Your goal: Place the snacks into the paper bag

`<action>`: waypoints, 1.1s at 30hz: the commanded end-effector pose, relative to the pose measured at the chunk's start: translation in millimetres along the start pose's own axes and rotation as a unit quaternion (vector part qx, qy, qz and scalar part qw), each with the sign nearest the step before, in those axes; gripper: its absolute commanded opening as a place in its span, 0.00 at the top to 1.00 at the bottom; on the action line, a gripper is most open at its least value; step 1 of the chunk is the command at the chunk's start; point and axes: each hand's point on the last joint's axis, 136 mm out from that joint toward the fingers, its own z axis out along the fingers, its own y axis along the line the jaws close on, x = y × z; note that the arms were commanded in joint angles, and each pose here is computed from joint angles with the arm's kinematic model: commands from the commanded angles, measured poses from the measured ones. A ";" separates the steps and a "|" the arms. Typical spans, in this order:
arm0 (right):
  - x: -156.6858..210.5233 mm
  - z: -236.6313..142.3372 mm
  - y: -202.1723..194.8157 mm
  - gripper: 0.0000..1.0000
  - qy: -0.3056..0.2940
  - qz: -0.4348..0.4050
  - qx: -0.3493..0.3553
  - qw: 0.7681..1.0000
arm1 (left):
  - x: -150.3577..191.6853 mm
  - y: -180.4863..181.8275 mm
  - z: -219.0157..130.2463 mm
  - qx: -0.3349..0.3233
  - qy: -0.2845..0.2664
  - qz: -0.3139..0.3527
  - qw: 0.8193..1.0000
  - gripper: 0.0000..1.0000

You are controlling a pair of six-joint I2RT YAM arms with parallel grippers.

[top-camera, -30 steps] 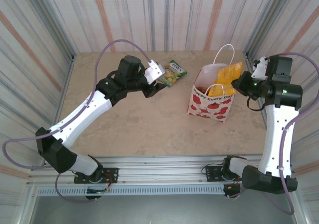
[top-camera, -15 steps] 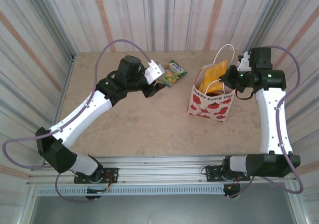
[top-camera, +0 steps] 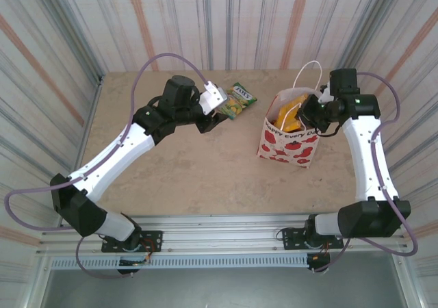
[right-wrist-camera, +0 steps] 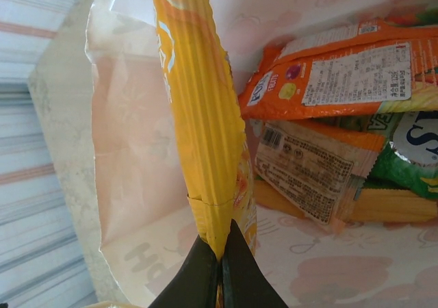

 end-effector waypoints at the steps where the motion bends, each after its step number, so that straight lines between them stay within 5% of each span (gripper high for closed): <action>1: 0.1 16.6 -2.1 1.00 0.016 0.014 0.017 1.000 | -8.2 -1.0 -2.1 0.003 -0.004 0.000 1.000 0.46; 13: 2.4 50.3 -19.1 0.95 0.080 -0.006 0.093 0.992 | -4.2 0.8 -6.5 -0.007 0.004 0.003 1.000 0.46; 19: -4.0 21.8 -57.7 0.67 0.059 -0.027 0.211 0.975 | -1.7 0.8 -5.0 -0.007 0.009 0.001 1.000 0.46; 23: -9.4 -4.7 -80.5 0.57 0.049 -0.025 0.257 0.965 | -1.9 0.4 -3.8 -0.005 0.008 -0.005 1.000 0.46; 33: -9.9 -58.3 -51.0 0.54 -0.004 -0.052 0.181 0.982 | 5.8 4.1 15.4 0.004 0.042 -0.061 0.997 0.45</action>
